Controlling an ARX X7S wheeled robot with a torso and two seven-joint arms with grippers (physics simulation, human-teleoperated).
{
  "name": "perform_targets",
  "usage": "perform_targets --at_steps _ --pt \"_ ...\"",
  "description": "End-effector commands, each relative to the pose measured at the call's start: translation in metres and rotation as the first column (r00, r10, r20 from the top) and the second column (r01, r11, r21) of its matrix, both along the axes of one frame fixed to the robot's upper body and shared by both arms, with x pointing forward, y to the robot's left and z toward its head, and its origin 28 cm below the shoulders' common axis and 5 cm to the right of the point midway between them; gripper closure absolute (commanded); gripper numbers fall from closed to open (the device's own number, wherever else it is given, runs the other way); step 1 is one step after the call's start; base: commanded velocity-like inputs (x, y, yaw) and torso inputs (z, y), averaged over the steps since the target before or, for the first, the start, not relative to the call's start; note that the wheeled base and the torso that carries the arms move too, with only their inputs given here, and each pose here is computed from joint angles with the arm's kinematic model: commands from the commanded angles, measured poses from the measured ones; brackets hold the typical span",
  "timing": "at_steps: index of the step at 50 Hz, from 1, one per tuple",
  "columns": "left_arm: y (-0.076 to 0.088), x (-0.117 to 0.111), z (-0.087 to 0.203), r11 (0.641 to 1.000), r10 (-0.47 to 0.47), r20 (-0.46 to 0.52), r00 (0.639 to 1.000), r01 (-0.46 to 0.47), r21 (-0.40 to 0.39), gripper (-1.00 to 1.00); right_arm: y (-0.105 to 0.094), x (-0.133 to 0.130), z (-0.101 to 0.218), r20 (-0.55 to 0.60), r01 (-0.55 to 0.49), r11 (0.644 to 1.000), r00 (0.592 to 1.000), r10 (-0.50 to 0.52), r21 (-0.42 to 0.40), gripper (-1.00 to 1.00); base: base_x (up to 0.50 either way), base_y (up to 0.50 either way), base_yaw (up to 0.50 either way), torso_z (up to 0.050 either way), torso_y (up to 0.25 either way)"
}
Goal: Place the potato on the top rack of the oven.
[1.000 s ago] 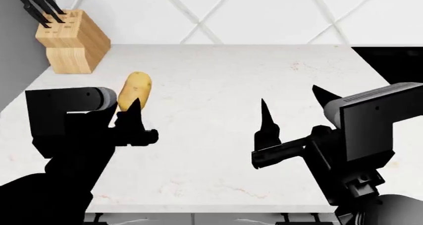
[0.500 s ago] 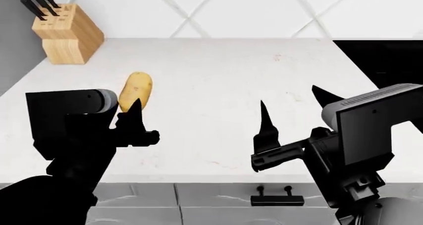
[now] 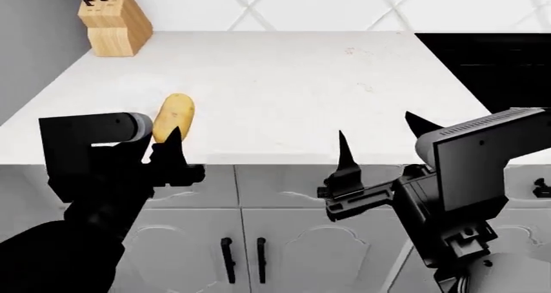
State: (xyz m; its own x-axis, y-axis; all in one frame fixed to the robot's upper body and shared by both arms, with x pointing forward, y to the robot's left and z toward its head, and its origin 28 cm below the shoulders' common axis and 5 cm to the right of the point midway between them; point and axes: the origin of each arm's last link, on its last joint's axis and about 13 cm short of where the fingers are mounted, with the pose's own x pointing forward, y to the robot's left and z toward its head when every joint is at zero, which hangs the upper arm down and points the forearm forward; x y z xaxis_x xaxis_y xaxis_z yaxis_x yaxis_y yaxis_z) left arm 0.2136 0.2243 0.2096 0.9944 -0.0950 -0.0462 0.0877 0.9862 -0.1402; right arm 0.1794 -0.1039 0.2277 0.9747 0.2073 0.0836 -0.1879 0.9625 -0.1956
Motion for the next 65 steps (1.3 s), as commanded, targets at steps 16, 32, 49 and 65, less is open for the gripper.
perform_targets --at_steps 16,32,49,65 --pt "0.001 0.004 0.000 1.000 0.016 0.009 1.000 -0.016 0.008 1.00 0.000 0.000 0.002 -0.002 0.004 1.000 1.000 -0.004 -0.005 -1.00 -0.50 0.00 0.00 0.000 0.000" --pt "0.001 0.007 -0.001 1.000 0.019 0.010 1.000 -0.019 0.006 1.00 0.000 0.000 0.002 -0.006 0.010 1.000 1.000 -0.010 -0.010 -1.00 -0.50 0.00 0.00 0.000 0.000" --pt "-0.006 0.007 0.021 0.998 -0.051 0.047 0.998 0.053 -0.036 1.00 -0.003 -0.002 0.024 -0.008 0.038 0.997 0.999 -0.039 -0.060 -1.00 -0.13 0.00 0.00 0.000 0.000" --pt "0.002 0.013 0.045 0.997 -0.047 0.114 0.992 0.054 -0.057 1.00 -0.004 -0.008 0.042 0.003 0.060 0.991 0.998 -0.060 -0.117 -1.00 0.00 0.00 0.00 0.000 0.000"
